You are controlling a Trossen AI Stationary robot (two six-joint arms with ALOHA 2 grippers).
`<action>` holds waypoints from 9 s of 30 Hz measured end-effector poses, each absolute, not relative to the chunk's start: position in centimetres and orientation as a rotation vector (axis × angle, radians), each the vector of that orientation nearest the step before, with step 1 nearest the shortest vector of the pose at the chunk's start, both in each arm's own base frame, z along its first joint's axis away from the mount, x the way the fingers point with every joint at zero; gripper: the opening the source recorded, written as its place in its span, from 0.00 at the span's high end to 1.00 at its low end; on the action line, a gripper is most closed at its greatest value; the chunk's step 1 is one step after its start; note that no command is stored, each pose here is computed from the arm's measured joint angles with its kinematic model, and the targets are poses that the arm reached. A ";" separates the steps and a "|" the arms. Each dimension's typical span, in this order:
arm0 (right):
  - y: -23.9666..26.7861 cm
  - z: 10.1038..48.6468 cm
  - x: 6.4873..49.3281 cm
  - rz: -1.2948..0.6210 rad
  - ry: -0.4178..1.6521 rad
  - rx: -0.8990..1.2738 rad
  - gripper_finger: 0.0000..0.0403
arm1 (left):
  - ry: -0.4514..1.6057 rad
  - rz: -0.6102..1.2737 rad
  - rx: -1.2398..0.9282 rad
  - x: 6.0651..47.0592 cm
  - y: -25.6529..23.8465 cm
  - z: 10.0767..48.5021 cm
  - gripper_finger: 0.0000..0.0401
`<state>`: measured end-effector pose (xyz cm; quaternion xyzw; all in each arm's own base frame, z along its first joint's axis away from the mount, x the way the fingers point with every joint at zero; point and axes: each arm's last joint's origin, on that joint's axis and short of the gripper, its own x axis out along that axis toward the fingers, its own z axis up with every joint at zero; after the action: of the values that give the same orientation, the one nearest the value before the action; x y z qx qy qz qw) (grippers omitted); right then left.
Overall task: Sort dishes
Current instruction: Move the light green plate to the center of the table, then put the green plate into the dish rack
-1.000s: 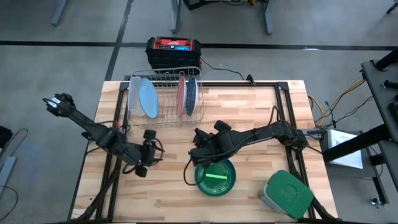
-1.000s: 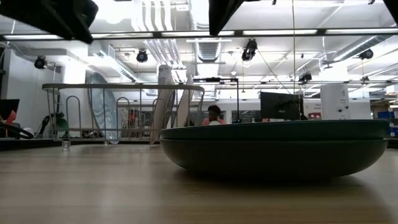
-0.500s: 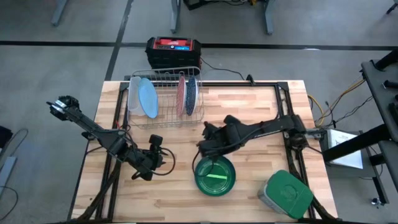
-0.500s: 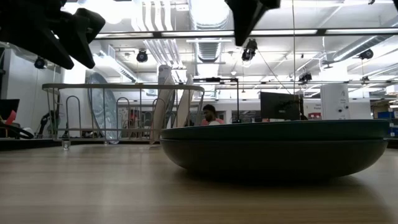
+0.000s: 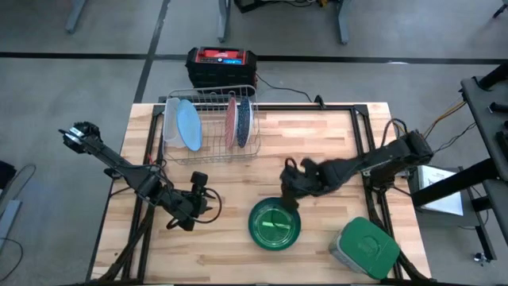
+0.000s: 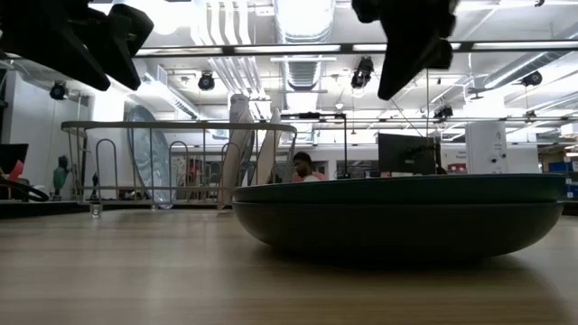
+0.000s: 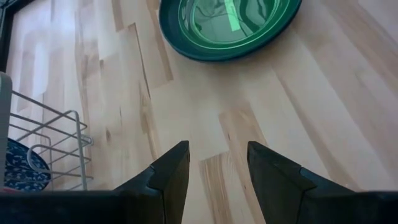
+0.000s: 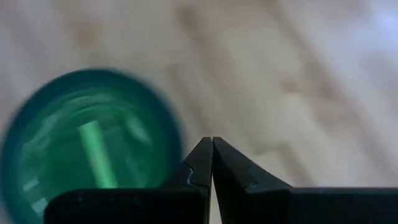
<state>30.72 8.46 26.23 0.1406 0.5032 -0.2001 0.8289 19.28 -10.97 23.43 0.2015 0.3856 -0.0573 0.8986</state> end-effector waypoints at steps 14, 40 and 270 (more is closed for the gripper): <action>13.0 17.6 31.4 -0.167 1.020 0.233 0.99 | 0.783 -0.142 0.470 19.4 -11.0 23.5 0.62; 13.9 16.8 34.3 -0.297 1.154 0.055 0.62 | 0.831 -0.135 0.494 18.9 -10.5 21.6 0.62; 16.7 30.5 31.2 -0.916 0.464 0.076 1.00 | 0.424 -0.029 0.447 23.0 -9.2 24.1 0.62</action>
<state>31.22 16.74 30.52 0.0365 0.2221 -0.4381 0.8703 23.04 -9.16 24.12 0.2201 0.2085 -0.0141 0.9528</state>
